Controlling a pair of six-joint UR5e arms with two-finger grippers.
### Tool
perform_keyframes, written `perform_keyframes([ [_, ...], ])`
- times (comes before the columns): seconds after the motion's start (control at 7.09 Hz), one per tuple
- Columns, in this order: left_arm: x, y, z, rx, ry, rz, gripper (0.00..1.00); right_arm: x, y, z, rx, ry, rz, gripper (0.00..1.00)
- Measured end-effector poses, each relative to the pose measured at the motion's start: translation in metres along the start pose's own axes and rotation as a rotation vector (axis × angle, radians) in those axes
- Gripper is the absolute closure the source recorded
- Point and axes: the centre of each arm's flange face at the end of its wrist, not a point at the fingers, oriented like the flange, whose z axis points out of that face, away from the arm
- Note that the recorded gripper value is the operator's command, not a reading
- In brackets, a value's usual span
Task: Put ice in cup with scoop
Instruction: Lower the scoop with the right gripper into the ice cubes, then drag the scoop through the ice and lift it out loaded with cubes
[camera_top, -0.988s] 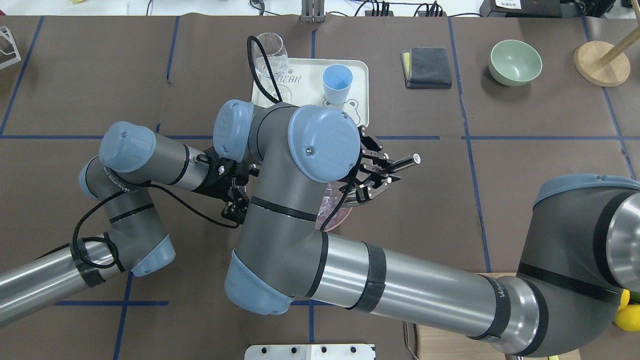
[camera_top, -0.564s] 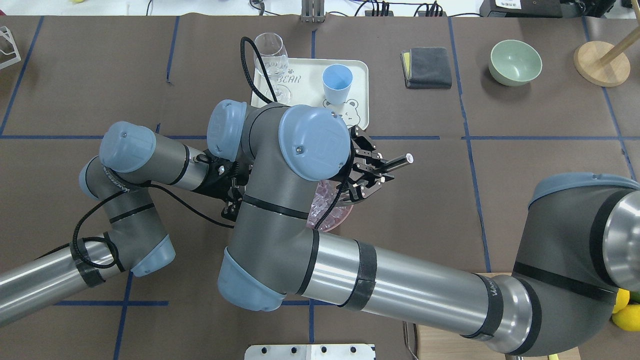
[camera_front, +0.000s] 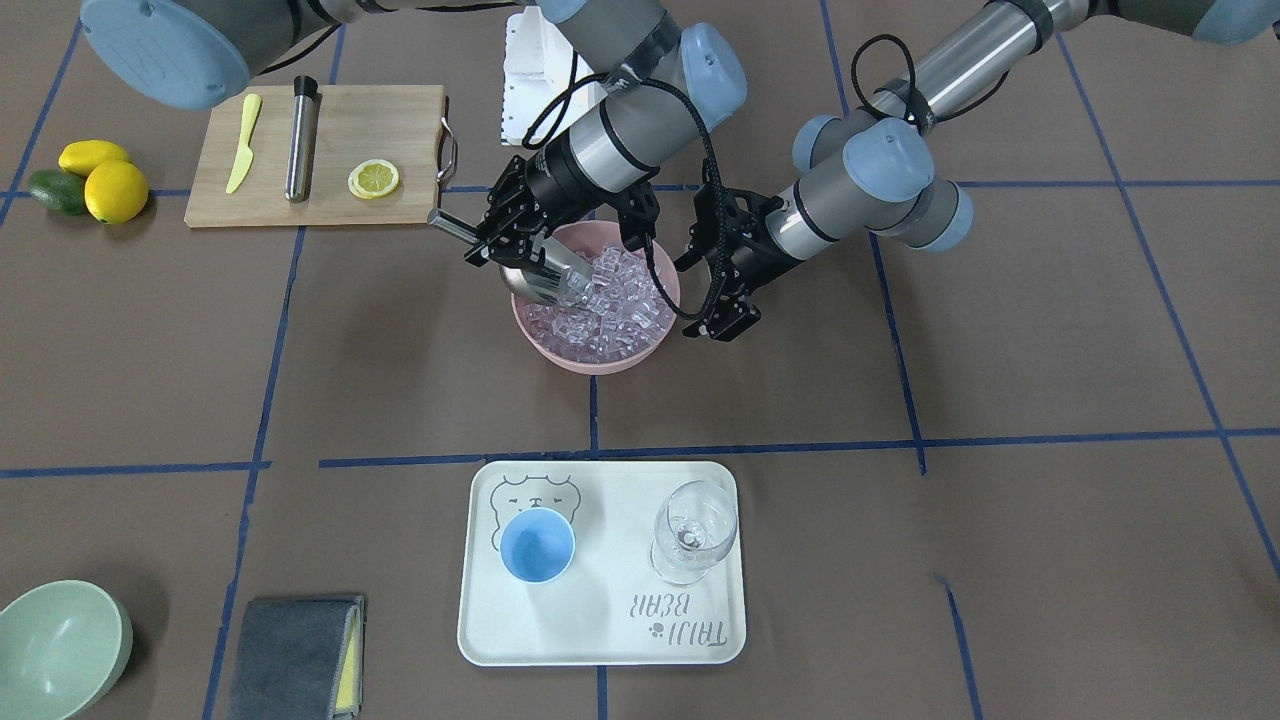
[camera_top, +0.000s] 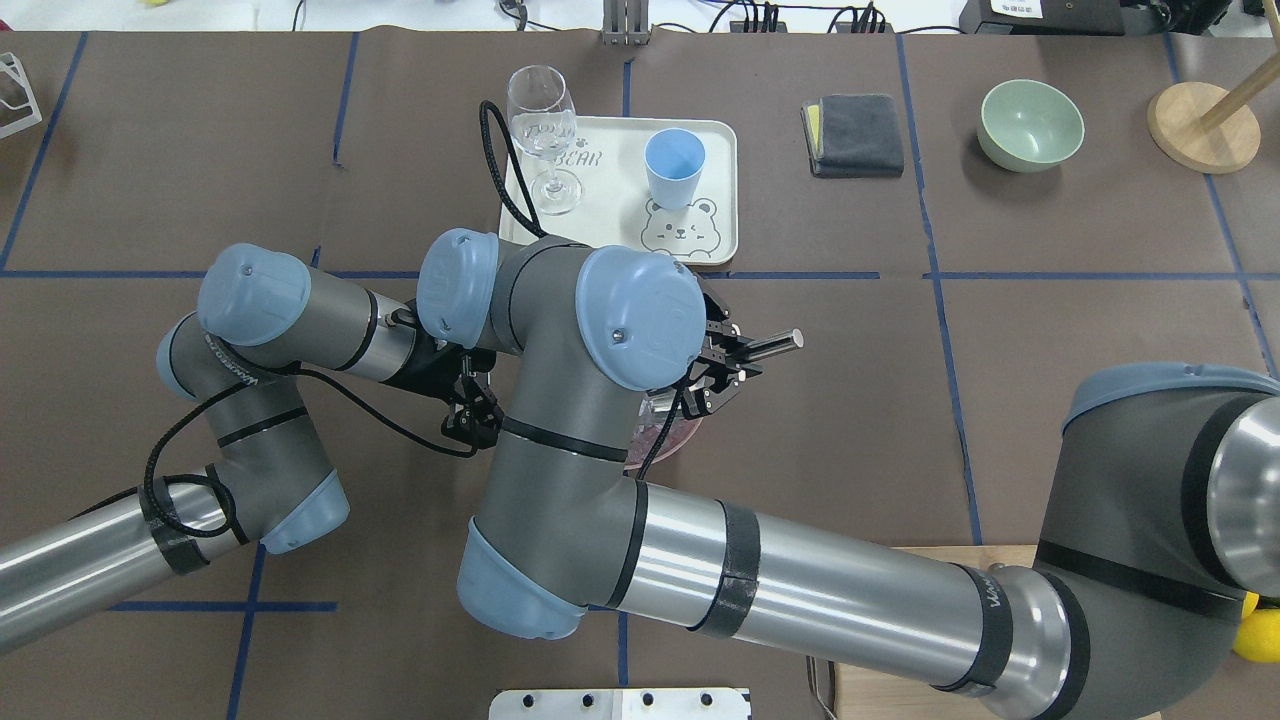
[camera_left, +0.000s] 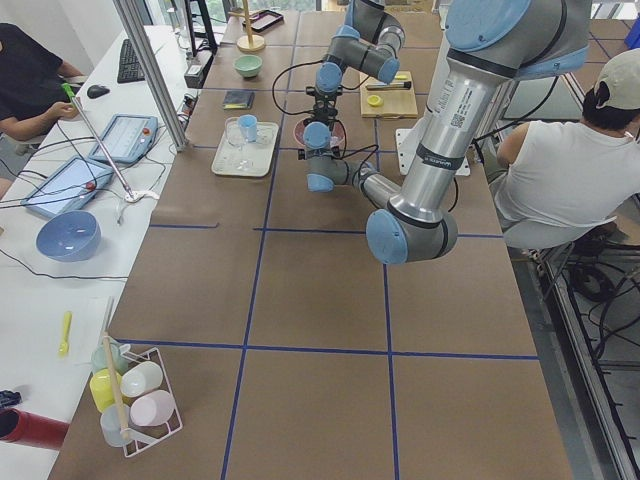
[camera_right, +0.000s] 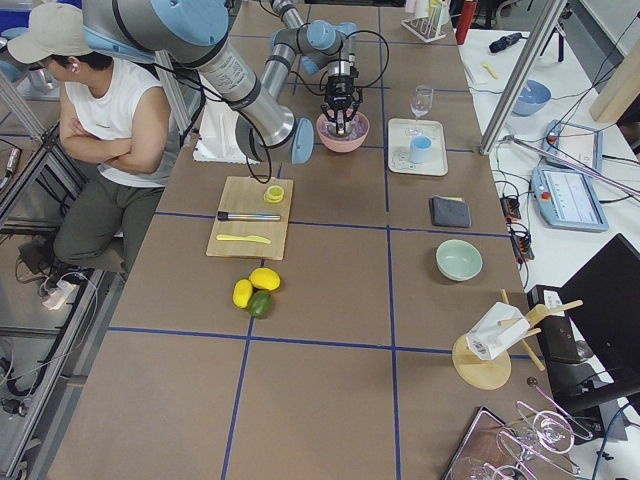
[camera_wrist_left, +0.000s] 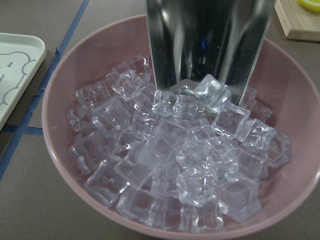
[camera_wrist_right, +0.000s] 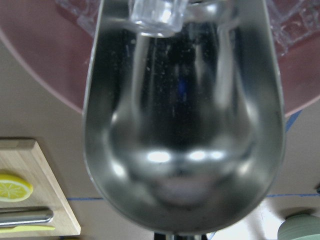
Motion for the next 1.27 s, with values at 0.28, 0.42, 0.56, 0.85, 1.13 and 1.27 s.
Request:
perform_keyframes([
  [0.28, 0.000, 0.001, 0.000, -0.001, 0.000, 0.000, 0.00, -0.005, 0.008, 0.020, 0.075, 0.024, 0.008, 1.00],
  [0.42, 0.000, 0.001, 0.000, -0.002, 0.000, 0.001, 0.00, -0.009, 0.014, 0.028, 0.111, 0.034, 0.011, 1.00],
  [0.56, 0.000, 0.002, 0.000, -0.002, 0.000, 0.001, 0.00, -0.011, 0.017, 0.034, 0.146, 0.039, 0.014, 1.00],
  [0.85, 0.000, 0.003, -0.001, -0.004, -0.001, 0.002, 0.00, -0.014, 0.017, 0.036, 0.183, 0.040, 0.018, 1.00],
  [1.13, 0.000, 0.004, 0.000, -0.005, -0.001, 0.002, 0.00, -0.014, 0.016, 0.037, 0.200, 0.043, 0.025, 1.00],
  [1.27, 0.000, 0.004, 0.000, -0.005, 0.000, 0.002, 0.00, -0.014, 0.014, 0.036, 0.214, 0.048, 0.034, 1.00],
])
